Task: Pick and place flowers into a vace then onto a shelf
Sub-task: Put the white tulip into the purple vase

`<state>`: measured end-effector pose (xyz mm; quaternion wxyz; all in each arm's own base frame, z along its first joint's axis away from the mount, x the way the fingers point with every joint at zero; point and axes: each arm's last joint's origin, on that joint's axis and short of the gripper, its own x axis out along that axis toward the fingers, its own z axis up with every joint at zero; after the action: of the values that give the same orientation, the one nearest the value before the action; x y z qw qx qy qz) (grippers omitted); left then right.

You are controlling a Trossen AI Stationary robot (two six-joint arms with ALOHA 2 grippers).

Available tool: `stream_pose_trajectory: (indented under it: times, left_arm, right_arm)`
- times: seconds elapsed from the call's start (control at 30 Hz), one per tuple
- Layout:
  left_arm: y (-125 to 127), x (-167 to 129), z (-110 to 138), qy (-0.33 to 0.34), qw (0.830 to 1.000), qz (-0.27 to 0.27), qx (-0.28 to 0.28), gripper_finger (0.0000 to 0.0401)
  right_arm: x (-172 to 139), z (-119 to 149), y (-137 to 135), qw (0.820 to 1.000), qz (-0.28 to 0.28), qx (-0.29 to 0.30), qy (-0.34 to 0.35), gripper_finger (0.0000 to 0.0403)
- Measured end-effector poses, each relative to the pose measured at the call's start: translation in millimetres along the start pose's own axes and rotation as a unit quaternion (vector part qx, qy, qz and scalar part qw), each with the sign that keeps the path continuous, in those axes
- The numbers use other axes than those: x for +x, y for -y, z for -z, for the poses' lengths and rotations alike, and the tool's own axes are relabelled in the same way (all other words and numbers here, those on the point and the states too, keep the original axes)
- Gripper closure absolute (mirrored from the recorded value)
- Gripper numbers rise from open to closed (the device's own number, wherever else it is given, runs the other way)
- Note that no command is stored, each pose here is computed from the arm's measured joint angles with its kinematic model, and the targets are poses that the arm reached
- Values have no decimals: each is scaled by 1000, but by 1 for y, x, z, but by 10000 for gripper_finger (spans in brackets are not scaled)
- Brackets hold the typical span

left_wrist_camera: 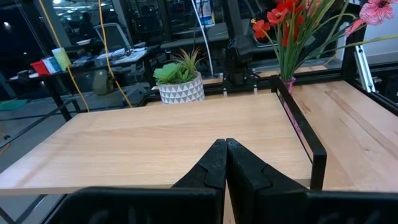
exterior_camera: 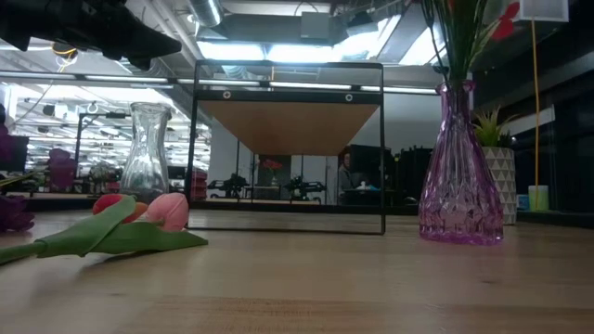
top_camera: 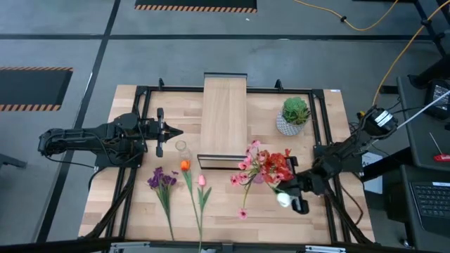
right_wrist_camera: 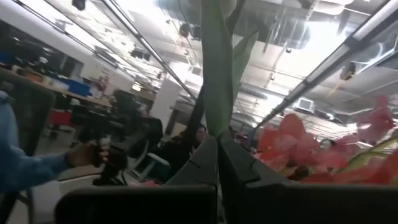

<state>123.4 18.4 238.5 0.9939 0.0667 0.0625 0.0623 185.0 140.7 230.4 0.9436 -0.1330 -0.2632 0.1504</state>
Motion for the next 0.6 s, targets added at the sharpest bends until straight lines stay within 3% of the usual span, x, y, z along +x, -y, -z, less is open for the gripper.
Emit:
stream_pose_trajectory:
  times: [0.33, 0.6]
  left_arm:
    - [0, 0, 0, 0, 1000, 0, 0, 397]
    - [0, 0, 0, 0, 1000, 0, 0, 397]
  right_arm:
    - [7, 17, 8, 997, 55, -31, -53, 403]
    - [7, 23, 5, 994, 40, -52, -86, 403]
